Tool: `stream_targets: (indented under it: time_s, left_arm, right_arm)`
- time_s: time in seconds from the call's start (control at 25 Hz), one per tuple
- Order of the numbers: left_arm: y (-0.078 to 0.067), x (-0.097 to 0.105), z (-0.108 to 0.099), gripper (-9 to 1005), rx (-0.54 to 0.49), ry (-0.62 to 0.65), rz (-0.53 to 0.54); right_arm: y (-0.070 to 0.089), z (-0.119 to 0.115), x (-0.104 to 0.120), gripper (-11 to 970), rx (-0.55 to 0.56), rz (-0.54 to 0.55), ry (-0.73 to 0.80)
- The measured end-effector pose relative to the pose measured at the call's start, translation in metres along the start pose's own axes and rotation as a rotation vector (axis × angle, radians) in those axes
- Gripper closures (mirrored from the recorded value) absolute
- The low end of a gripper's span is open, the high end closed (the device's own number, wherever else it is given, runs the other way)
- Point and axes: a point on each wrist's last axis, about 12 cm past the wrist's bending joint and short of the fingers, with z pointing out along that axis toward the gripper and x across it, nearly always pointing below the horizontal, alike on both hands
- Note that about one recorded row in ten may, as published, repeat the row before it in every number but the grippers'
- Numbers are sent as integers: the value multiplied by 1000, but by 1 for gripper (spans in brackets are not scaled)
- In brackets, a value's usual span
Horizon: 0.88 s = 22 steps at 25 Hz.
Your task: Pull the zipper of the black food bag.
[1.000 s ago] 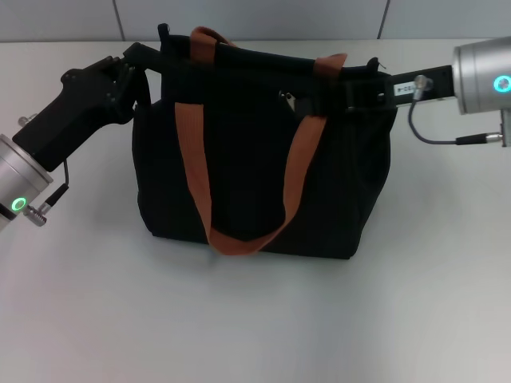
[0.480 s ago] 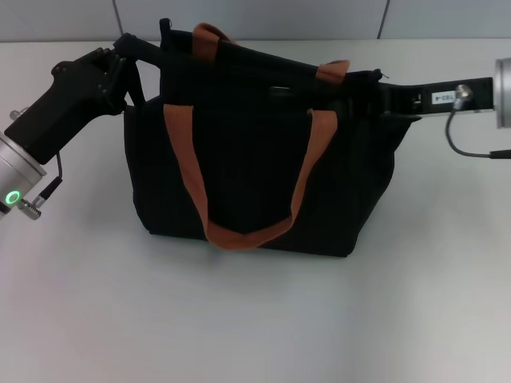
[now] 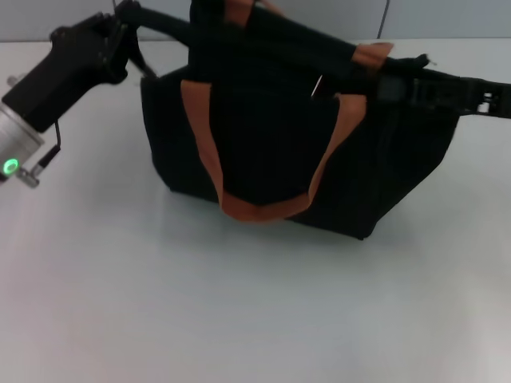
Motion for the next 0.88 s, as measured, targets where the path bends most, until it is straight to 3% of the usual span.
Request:
stream_targets:
  time_s: [0.16,0.44,0.52,0.76,0.84,0.88]
  left_arm:
    - [5,-9,14,888,5,-3,24]
    - [6,-7,12,888,-5,4,12]
    - [11,-10,10,887,-50,-22,1]
    - [6,-3,10,887,-30,2,-14]
    - [3,-1,11,886,-17,10,-17]
    - [2,0,11,886,-12,13,-17]
  right_arm:
    - [4,-12,14,951,-36,-86,-85]
    - [5,-17,26,946,-63,-126,-108]
    - [9,-21,28,945,-88,-233,-126]
    - [13,-15,27,744,-128,-345,-223]
    - [14,-11,27,507,-145,-376,-240]
    - [15,-9,27,479,-152,-384,-242]
